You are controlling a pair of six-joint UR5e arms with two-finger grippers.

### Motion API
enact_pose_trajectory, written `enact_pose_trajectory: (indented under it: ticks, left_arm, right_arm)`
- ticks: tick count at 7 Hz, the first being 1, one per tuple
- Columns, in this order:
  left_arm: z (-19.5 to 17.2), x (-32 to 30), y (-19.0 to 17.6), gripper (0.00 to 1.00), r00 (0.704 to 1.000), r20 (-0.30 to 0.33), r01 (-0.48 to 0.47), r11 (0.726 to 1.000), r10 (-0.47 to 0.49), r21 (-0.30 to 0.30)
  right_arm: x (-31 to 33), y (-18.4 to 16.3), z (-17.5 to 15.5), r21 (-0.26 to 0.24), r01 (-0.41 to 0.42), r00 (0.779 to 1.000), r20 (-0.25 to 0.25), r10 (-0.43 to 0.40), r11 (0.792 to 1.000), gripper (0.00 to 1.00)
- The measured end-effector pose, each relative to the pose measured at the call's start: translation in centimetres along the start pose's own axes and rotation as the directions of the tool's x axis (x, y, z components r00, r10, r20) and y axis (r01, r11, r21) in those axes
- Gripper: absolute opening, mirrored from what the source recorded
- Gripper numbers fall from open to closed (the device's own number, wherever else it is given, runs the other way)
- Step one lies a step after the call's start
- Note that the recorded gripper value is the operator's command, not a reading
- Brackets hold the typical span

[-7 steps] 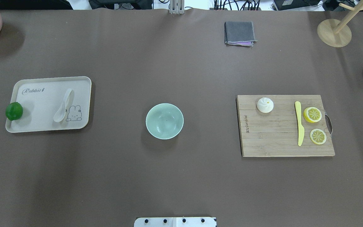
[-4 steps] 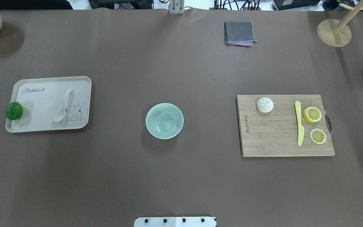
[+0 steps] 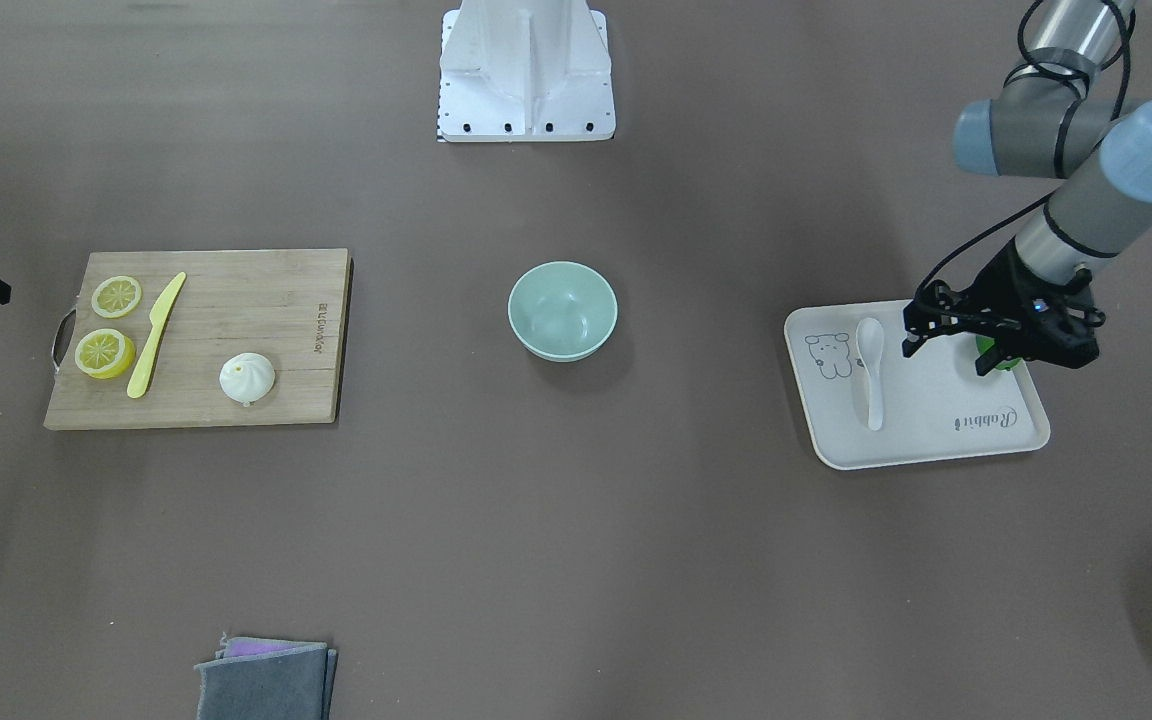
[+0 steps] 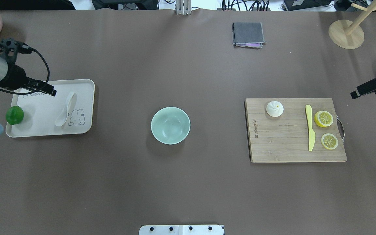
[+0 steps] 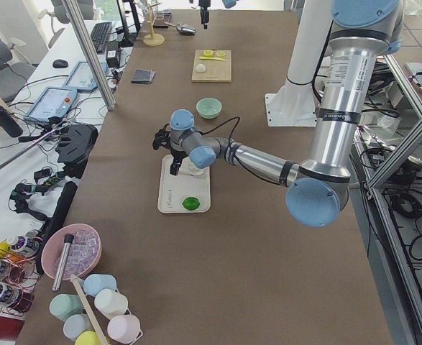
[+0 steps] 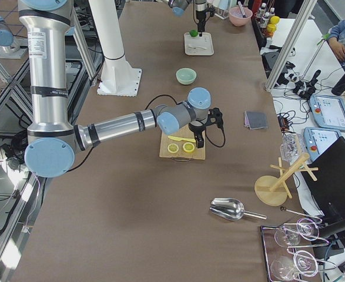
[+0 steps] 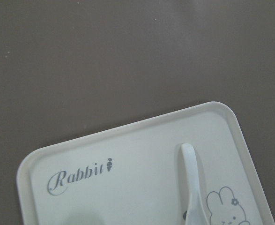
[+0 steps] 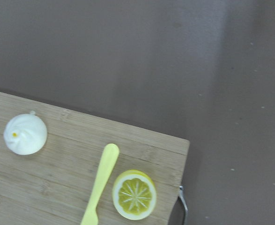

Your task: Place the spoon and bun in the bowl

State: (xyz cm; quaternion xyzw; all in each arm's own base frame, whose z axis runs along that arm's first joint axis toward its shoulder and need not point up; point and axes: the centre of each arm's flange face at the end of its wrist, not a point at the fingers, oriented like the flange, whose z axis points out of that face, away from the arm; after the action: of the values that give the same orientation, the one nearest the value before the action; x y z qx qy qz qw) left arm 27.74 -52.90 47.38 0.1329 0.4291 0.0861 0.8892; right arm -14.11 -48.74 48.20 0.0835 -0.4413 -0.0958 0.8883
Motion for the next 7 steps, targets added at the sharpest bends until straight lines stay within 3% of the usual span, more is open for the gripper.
enact_pose_trajectory:
  ticks: [2, 3, 4, 5, 7]
  left_arm:
    - [3.8, 1.9, -0.2, 0.66, 1.000, 0.013, -0.024, 0.999, 0.025, -0.036]
    - [5.1, 2.0, 0.1, 0.56, 0.999, 0.020, -0.028, 0.998, 0.030, -0.053]
    - [6.1, 2.1, 0.4, 0.35, 0.999, 0.030, -0.031, 0.998, 0.033, -0.063]
    - [6.7, 2.3, 0.6, 0.06, 0.999, 0.036, -0.035, 0.997, 0.037, -0.069]
    - [6.9, 2.8, 0.6, 0.00, 0.999, 0.035, -0.039, 0.997, 0.041, -0.068]
  right_arm:
    - [-5.5, -1.4, 2.7, -0.007, -0.001, 1.000, -0.012, 0.000, 1.000, 0.88]
    - [-7.3, -1.7, 3.6, -0.011, 0.007, 1.000, -0.015, -0.007, 1.000, 0.86]
    - [-8.7, -1.7, 4.5, -0.015, 0.024, 1.000, -0.018, -0.024, 1.000, 0.86]
    - [-9.8, -1.8, 5.1, -0.016, 0.041, 0.999, -0.021, -0.041, 0.999, 0.79]
    - [-10.9, -2.0, 5.6, -0.016, 0.058, 0.998, -0.020, -0.059, 0.998, 0.55]
